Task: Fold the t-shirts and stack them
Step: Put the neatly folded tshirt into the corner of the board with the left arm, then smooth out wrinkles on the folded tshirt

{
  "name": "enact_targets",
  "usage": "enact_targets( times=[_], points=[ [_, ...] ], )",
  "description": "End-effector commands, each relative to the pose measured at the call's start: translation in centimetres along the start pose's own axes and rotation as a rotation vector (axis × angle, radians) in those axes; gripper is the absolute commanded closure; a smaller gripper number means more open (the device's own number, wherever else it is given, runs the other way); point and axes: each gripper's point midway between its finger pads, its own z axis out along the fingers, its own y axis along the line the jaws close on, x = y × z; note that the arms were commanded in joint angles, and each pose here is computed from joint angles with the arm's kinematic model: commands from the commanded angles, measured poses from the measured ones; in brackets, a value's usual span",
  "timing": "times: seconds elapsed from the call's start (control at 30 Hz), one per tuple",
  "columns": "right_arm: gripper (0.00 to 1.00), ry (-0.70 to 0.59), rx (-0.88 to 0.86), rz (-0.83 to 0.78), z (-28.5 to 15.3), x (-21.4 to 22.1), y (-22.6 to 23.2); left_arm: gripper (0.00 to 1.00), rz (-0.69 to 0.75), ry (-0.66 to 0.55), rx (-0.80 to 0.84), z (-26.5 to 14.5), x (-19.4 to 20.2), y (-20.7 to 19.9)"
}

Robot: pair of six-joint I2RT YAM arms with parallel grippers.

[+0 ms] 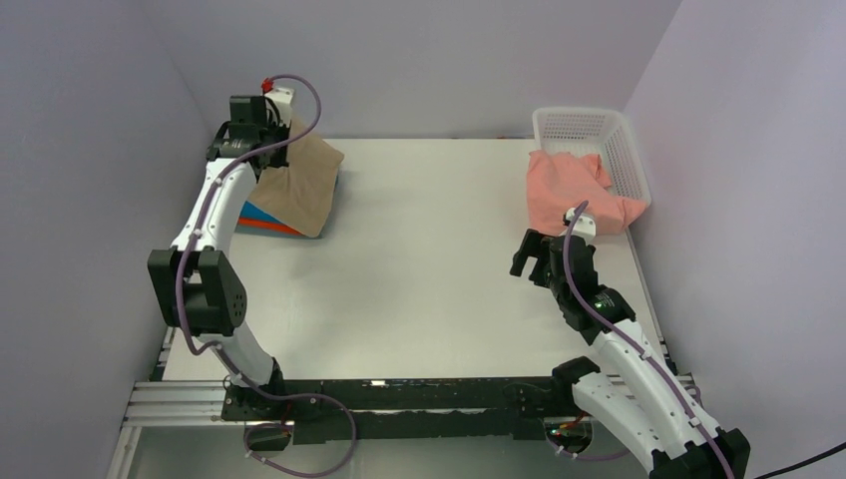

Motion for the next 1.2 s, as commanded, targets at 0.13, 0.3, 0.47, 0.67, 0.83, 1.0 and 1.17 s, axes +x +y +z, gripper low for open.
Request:
enact_targets(
  times=[0.13, 0.3, 0.47, 0.67, 0.83, 1.0, 1.17],
  points=[
    [0.0, -0.021, 0.043, 0.012, -0.1, -1.1, -0.5, 1.0, -0.023, -0.032, -0.03, 3.4, -0.7, 5.2],
    [0.0, -0.012, 0.067, 0.014, -0.1, -1.0, -0.8, 1.0, -0.07, -0.01, 0.014, 6.2, 0.8, 7.2],
    [0.0, -0.01, 0.088, 0.018, -0.3, -1.2, -1.1, 1.0, -0.061, -0.033, 0.067, 8.6, 1.4, 7.2],
    [0.0, -0.007, 0.1, 0.029, -0.3, -1.5, -1.1, 0.46, -0.126, -0.028, 0.011, 9.3, 1.6, 9.3],
    [0.0, 0.003, 0.108, 0.03, -0.1, -1.8, -0.9, 0.01, -0.25, -0.072, -0.195, 6.9, 0.7, 13.5],
    [0.0, -0.006, 0.091, 0.035, 0.0, -1.9, -0.6, 0.01, -0.353, -0.16, -0.253, 2.8, -1.8, 14.1],
    [0.0, -0.012, 0.066, 0.037, -0.5, -2.0, -0.3, 0.01, -0.42, -0.231, -0.05, 1.2, -3.1, 10.0]
  ],
)
